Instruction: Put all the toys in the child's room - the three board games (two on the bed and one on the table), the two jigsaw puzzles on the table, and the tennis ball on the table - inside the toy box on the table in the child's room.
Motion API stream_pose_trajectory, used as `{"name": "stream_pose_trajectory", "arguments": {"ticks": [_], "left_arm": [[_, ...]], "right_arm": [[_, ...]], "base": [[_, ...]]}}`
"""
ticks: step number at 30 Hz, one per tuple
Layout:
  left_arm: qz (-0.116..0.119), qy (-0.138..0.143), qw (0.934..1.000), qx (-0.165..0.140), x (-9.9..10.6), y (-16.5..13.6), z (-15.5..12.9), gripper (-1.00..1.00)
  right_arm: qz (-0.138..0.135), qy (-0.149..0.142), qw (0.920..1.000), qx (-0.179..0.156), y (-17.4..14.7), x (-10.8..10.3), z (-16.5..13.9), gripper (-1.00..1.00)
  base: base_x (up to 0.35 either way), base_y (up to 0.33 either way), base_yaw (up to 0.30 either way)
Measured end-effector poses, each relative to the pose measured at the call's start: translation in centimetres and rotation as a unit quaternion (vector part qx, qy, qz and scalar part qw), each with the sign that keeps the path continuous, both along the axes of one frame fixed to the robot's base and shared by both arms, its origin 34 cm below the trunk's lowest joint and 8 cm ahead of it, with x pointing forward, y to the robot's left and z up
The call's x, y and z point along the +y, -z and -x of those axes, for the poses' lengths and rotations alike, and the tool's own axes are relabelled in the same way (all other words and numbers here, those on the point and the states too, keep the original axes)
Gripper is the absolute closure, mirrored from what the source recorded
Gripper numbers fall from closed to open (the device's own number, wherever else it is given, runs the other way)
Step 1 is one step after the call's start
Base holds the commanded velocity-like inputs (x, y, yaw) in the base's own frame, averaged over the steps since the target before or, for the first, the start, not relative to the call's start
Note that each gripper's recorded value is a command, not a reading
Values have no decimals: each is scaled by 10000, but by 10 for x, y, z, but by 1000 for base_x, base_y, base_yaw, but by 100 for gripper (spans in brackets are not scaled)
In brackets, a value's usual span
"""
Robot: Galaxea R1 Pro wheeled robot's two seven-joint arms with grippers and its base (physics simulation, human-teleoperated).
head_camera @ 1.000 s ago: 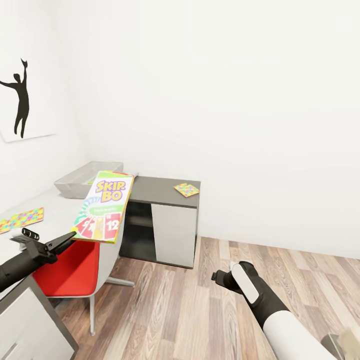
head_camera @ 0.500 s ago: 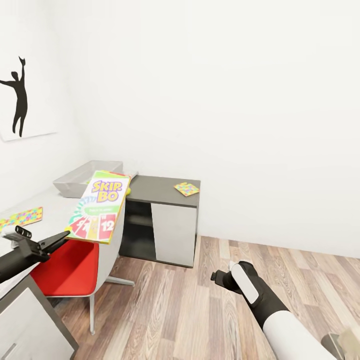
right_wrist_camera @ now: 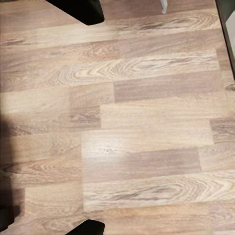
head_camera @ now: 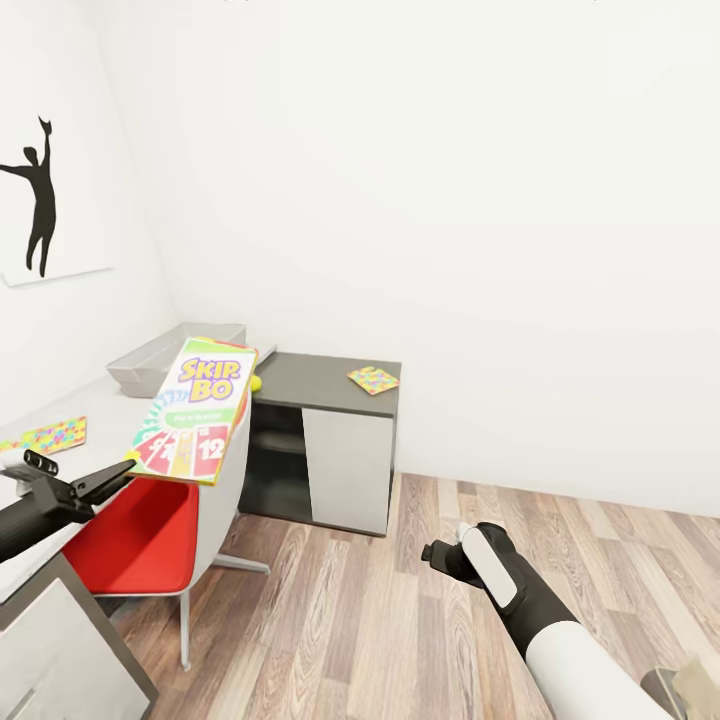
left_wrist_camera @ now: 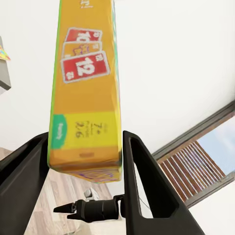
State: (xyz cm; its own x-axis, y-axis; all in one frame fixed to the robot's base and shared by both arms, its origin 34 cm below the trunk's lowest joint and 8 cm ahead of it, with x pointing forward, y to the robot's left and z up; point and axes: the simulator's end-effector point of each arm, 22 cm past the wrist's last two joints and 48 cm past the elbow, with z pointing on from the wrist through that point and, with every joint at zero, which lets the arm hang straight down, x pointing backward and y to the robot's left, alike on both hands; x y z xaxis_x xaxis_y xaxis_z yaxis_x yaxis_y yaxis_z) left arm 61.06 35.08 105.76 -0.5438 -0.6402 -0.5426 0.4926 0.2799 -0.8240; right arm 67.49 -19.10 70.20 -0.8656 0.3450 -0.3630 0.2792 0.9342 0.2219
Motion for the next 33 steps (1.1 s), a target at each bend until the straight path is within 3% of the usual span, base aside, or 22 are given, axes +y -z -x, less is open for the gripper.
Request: {"name": "stream_pose_trajectory", "arguments": {"ticks": [5, 8, 12, 15, 19, 21, 23, 25, 30, 33], "left_arm": [[-147, -3, 9999, -2, 6, -11, 1, 100], [-227, 19, 9997, -44, 10, -23, 0, 100], [-751, -115, 9971, -64, 36, -43, -1, 100], [-1279, -288, 9914, -26, 65, -61, 0, 100], [-1570, -531, 9861, 59, 87, -77, -3, 100], [-1701, -806, 9818, 247, 99, -74, -10, 100], [-1988, -1250, 9701, 615, 118, -57, -21, 100], [-2129, -1643, 9586, 933, 131, -41, -30, 100], [-1919, -2285, 9482, 1086, 142, -49, -44, 100], [-1835, -2776, 9343, 1277, 162, -53, -49, 100]], "right_arm": [[14, -8, 10000, -11, -8, 0, 0, -100], [-40, -52, 10000, -16, -14, 12, 0, -100], [-84, -217, 9997, -21, -22, 34, 2, -100], [-8, -395, 9992, -39, -27, 44, 4, -100], [31, -465, 9989, -42, -32, 47, 5, -100], [34, -473, 9989, -46, -36, 47, 5, -100], [37, -474, 9989, -45, -38, 47, 5, -100], [38, -474, 9989, -45, -41, 47, 5, -100], [38, -474, 9989, -46, -49, 47, 6, -100], [39, -476, 9988, -46, -53, 48, 6, -100]], "base": [[0, 0, 0], [0, 0, 0], [0, 0, 0], [0, 0, 0], [0, 0, 0], [0, 0, 0], [0, 0, 0], [0, 0, 0], [0, 0, 0], [0, 0, 0]]}}
